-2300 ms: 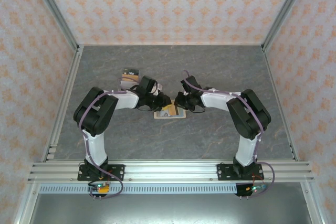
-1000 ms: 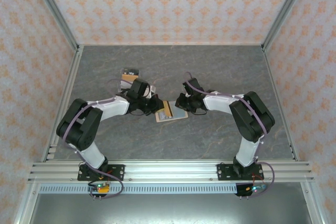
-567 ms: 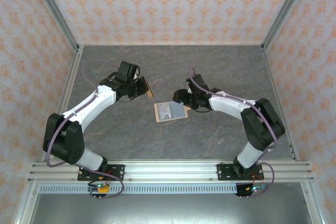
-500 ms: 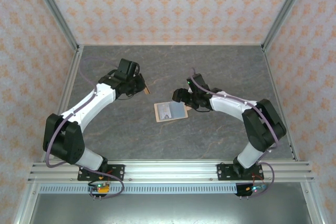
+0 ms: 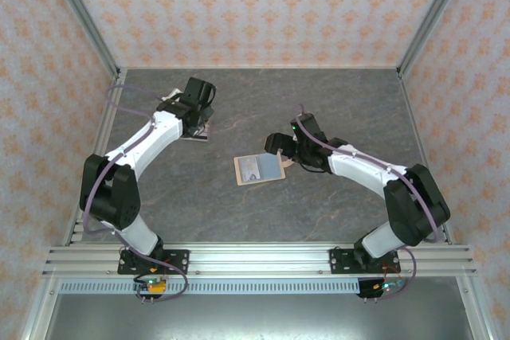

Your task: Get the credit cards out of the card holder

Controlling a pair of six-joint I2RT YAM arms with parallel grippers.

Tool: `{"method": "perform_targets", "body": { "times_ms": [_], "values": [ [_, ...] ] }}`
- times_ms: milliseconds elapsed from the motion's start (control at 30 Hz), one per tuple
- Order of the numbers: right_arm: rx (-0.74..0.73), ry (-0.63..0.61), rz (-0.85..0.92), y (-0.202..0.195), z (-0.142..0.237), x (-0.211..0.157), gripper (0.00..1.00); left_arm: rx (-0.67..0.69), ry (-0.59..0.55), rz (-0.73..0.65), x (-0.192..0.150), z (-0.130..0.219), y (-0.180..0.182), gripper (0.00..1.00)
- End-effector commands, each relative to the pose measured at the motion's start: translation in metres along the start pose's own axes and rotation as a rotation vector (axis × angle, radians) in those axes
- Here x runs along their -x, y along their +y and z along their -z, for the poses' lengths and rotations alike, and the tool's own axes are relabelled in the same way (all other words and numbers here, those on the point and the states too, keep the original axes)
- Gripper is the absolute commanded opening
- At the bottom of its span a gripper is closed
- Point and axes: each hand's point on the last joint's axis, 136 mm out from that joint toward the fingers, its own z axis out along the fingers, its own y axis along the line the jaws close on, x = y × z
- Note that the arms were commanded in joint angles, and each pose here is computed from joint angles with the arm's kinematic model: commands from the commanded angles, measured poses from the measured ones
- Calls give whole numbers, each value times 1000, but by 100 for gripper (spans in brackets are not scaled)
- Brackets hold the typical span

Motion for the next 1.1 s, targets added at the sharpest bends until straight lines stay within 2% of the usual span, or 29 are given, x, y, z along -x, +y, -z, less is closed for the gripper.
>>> {"method": "perform_targets", "body": {
  "times_ms": [0,133,433,800,1067],
  "values": [
    [-40,-30,20,-10,7,4,99,39,-99,161,21,7,2,0],
    [-47,-36,25,-10,8,6,99,109,-133,245,27,5,12,0],
    [-52,-28,10,-12,7,4,99,155,-147,281,29,-8,10,0],
    [-41,-33,3,-8,10,7,99,148,-103,316,26,-31,0,0],
    [-46,-28,4,-8,9,7,99,147,-27,356,15,-53,-1,0]
  ]
}}
